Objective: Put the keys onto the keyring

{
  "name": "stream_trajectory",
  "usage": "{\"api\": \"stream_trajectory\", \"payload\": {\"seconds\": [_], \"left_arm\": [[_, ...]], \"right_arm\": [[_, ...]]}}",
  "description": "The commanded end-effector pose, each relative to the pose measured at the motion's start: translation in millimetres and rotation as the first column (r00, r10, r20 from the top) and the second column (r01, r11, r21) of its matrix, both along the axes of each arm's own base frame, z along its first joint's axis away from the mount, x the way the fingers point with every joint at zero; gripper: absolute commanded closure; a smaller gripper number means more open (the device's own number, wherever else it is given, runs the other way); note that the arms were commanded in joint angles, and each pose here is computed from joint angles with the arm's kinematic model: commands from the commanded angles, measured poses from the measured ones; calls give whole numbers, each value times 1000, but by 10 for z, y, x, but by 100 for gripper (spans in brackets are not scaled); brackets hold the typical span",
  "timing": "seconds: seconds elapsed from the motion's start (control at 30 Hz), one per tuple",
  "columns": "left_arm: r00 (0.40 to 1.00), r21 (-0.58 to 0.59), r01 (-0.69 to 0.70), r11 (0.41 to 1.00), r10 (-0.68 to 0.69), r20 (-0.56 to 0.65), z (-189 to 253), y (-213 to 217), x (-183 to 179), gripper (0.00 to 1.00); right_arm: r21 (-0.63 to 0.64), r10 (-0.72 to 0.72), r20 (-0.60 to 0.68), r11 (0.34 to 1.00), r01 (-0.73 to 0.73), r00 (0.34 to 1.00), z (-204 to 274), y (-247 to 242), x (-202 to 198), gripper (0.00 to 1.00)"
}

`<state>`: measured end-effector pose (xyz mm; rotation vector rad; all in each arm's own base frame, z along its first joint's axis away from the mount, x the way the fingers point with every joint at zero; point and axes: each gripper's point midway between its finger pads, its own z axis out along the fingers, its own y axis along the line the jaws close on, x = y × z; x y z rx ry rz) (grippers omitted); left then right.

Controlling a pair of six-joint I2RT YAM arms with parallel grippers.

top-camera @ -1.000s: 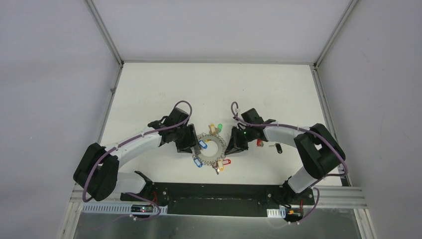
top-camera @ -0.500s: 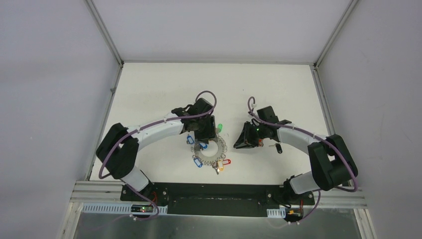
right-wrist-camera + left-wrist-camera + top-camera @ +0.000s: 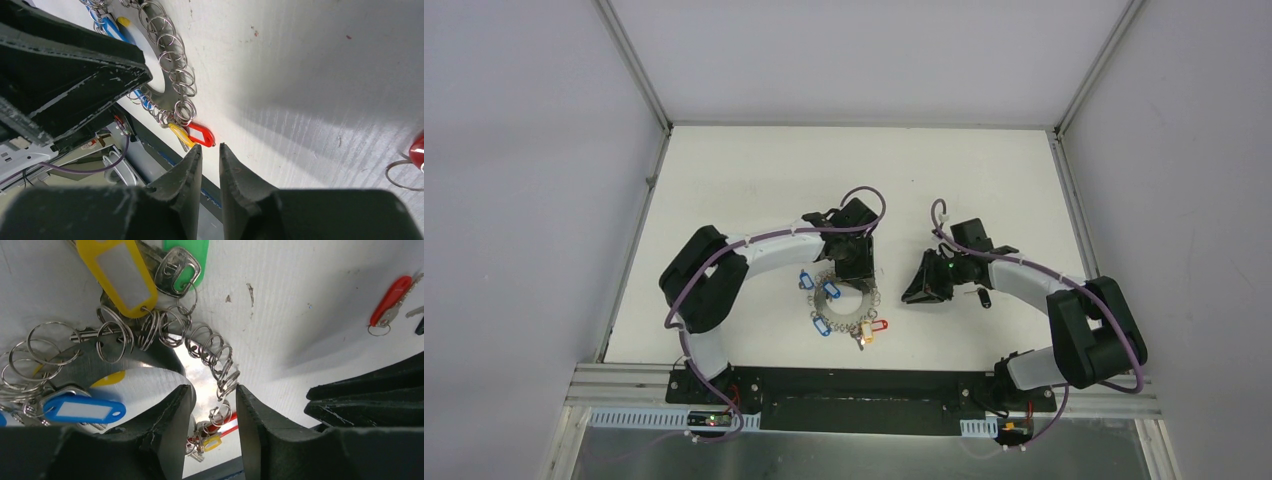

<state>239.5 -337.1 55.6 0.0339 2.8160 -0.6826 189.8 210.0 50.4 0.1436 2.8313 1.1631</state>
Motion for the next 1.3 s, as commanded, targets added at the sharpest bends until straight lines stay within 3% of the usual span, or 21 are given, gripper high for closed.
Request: {"api": "stream_trajectory", "payload": {"seconds": [0.0, 0.37, 0.47, 0.6, 0.7, 0.9, 1.07, 1.27], "left_arm": [[999, -33, 31, 999, -29, 44, 31, -164, 122, 62], [999, -51, 42, 998, -41, 30, -34, -228, 117, 75], [998, -50, 40, 998, -38, 44, 0, -214, 118, 74], [998, -45, 36, 998, -33, 61, 38, -190, 107, 64], [997, -47, 40, 998, -37, 63, 52, -211, 74, 63], [996, -45, 57, 997, -54, 67, 42, -260, 60, 75], [995, -33, 73, 997, -70, 71, 11, -264, 72, 76], [995, -18, 80, 997, -79, 59, -62, -243, 52, 88]], "right_arm": [[20, 15, 26, 1000, -15, 1000, 67, -20, -7, 78], [12, 18, 21, 1000, -18, 1000, 60, -55, -7, 78], [13, 17, 22, 1000, -17, 1000, 64, -62, -5, 78], [13, 14, 20, 1000, -14, 1000, 60, -65, 0, 78], [15, 16, 18, 1000, -17, 1000, 61, -60, 4, 78], [12, 16, 11, 1000, -16, 1000, 42, -67, -12, 78], [9, 15, 6, 1000, -15, 1000, 29, -73, -17, 78], [11, 16, 5, 1000, -16, 1000, 28, -72, -20, 78]]}}
